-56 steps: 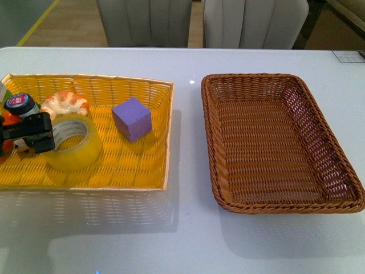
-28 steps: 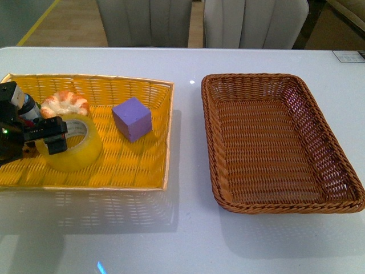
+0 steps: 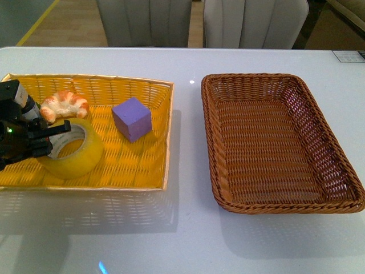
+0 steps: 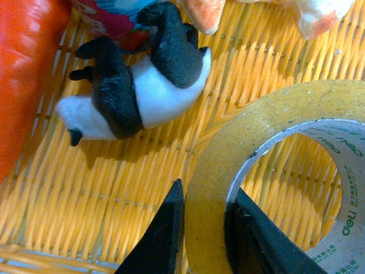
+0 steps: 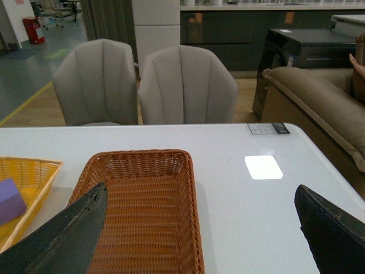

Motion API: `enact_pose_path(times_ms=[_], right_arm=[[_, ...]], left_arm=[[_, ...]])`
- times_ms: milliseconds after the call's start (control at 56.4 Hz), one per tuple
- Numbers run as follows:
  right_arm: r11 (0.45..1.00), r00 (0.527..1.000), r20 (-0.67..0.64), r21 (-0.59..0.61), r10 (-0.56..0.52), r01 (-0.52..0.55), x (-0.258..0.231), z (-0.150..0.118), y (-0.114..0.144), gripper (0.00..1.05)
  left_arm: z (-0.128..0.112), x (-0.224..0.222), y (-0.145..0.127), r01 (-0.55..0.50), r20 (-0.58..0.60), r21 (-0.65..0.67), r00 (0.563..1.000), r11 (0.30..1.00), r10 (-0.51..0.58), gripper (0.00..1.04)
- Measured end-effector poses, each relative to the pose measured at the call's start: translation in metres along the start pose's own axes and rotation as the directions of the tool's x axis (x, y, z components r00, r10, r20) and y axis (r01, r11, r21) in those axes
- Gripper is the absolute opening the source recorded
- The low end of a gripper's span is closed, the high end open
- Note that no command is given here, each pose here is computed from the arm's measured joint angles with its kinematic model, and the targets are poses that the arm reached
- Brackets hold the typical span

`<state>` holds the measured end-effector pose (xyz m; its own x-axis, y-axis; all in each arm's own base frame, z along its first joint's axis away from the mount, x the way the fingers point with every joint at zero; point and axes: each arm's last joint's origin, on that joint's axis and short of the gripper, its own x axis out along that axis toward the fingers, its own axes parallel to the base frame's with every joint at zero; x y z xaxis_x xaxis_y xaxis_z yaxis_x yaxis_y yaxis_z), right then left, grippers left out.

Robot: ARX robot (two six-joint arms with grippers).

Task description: Move tape to another basket

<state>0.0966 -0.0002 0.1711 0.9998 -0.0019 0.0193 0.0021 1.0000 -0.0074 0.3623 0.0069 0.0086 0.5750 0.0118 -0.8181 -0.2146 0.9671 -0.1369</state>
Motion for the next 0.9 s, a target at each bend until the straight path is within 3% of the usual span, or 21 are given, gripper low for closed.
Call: enact_pose_path(times_ms=[124, 319, 443, 674, 904], right_arm=[[1.000, 1.000, 0.000, 0.000, 0.000, 0.000, 0.000, 0.000, 0.000, 0.96], [1.000, 1.000, 0.000, 0.000, 0.000, 0.000, 0.000, 0.000, 0.000, 0.96], [1.000, 1.000, 0.000, 0.000, 0.000, 0.000, 0.000, 0.000, 0.000, 0.96], [1.000, 1.000, 0.000, 0.000, 0.000, 0.000, 0.000, 0.000, 0.000, 0.96], [1.000, 1.000, 0.000, 0.000, 0.000, 0.000, 0.000, 0.000, 0.000, 0.96]], left_arm=[[0.001, -0.023, 0.003, 0.003, 0.027, 0.023, 1.000, 1.000, -0.003, 0.15], [0.029, -0.067, -0.020, 0.065, 0.147, 0.071, 0.986, 0.995, -0.075, 0.15], [0.036, -0.082, -0.053, 0.119, 0.164, 0.135, 0.976, 0.984, -0.141, 0.15], [0.043, -0.095, -0.137, 0.219, 0.158, 0.250, 0.952, 0.943, -0.263, 0.15], [0.029, -0.086, -0.203, 0.292, 0.084, 0.317, 0.939, 0.903, -0.333, 0.15]])
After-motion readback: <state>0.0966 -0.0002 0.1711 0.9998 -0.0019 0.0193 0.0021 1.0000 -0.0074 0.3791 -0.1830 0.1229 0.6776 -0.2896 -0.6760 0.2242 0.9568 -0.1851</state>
